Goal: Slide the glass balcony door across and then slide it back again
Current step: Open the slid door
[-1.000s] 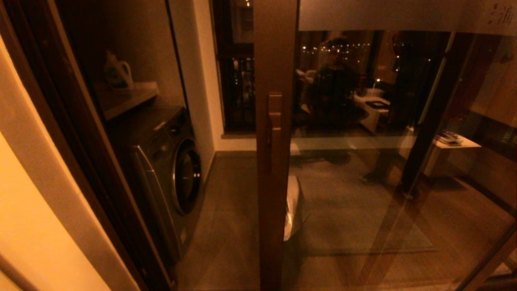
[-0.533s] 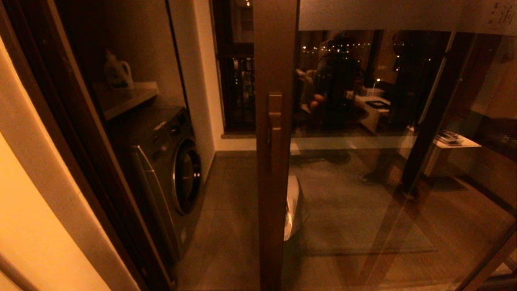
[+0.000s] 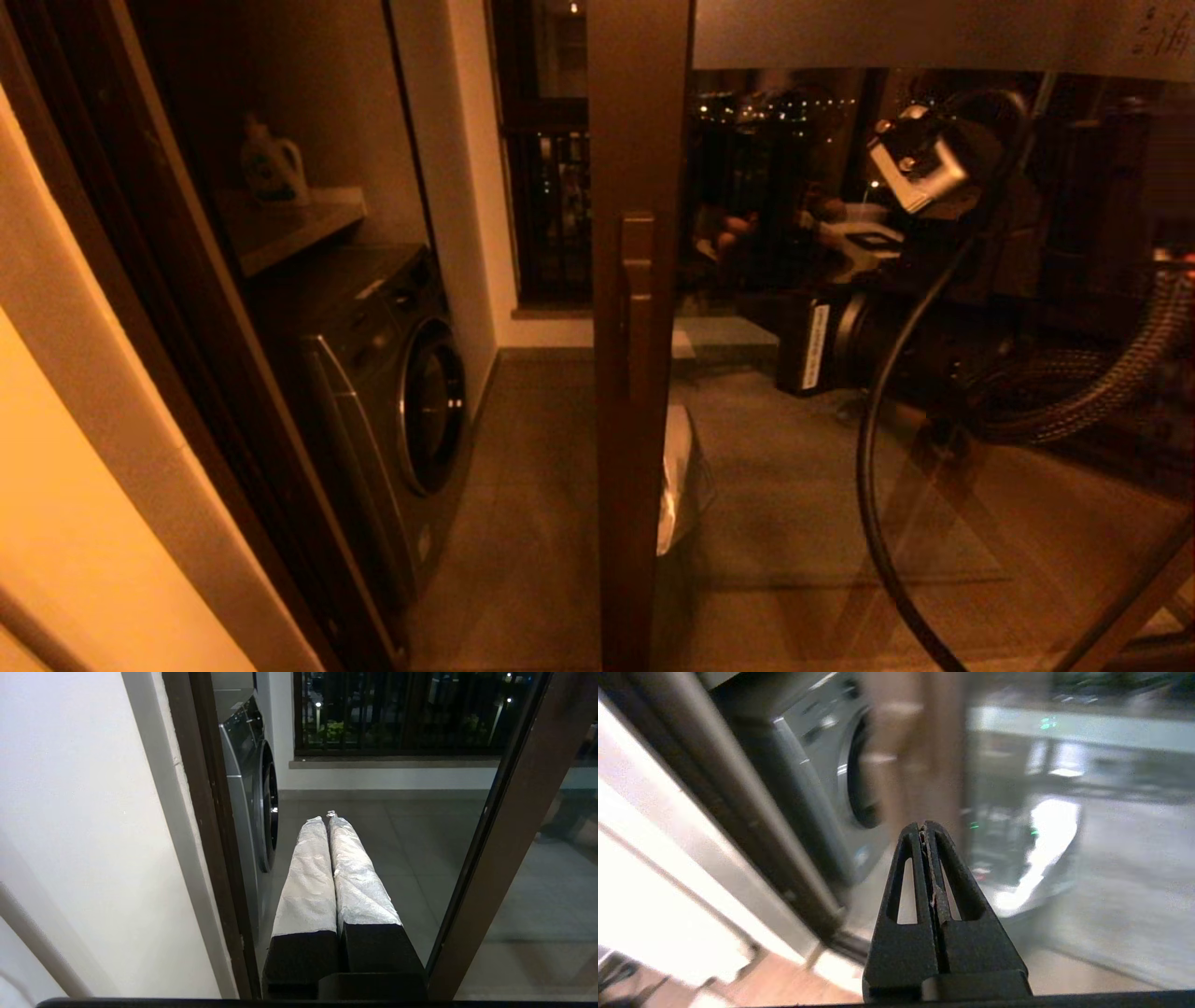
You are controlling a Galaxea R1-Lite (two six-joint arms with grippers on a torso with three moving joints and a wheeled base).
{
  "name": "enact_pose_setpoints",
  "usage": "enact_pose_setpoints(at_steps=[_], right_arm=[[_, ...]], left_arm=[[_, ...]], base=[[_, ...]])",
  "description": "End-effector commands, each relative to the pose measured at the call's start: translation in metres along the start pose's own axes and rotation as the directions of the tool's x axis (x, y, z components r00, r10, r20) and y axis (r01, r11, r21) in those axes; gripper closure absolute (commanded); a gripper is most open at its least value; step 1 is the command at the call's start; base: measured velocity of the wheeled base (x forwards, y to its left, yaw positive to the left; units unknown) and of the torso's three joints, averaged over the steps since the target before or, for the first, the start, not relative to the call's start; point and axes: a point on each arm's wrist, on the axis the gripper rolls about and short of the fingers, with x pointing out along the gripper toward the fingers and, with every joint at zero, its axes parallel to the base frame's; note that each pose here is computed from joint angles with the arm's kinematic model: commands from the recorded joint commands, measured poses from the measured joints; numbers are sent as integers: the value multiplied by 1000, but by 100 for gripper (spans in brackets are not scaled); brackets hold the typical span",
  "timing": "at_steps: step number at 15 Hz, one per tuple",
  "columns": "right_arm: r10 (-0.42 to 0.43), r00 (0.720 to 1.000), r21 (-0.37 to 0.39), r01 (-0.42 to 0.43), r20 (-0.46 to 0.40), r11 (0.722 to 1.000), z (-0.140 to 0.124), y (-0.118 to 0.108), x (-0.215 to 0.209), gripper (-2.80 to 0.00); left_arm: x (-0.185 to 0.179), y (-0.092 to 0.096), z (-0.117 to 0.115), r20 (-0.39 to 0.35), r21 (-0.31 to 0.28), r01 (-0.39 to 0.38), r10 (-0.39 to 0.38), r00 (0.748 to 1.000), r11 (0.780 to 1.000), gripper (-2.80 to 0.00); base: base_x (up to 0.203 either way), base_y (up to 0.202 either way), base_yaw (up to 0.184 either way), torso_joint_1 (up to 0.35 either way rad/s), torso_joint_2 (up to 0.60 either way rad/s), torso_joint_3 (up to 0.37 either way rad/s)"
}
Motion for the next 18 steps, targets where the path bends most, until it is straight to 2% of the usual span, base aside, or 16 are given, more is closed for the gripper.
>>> enact_pose_setpoints(at_steps=[1,6,11,15,18], right_arm=[[18,998,-12,-19,-57,1000,-14,13,25,0],[1,996,-1,-1,-88,1000,-25,25,75,0],[-20,998,34,22,-58,999,-20,35,102,0],[-45,995,34,48,-86,998,-31,30,113,0],[-100,992,46,104,-76,994,-29,20,115,0]], left_arm=[[2,0,-11,-41,0,2,-2,999,1000,0],[2,0,-11,-41,0,1,-1,999,1000,0],[2,0,-11,-41,-2,1,-1,999,1000,0],[2,0,-11,-41,-2,1,-1,999,1000,0],[2,0,-11,-41,-2,1,-1,999,1000,0]], base=[[0,0,0,0,0,0],[0,0,0,0,0,0],[0,0,0,0,0,0],[0,0,0,0,0,0],[0,0,0,0,0,0]])
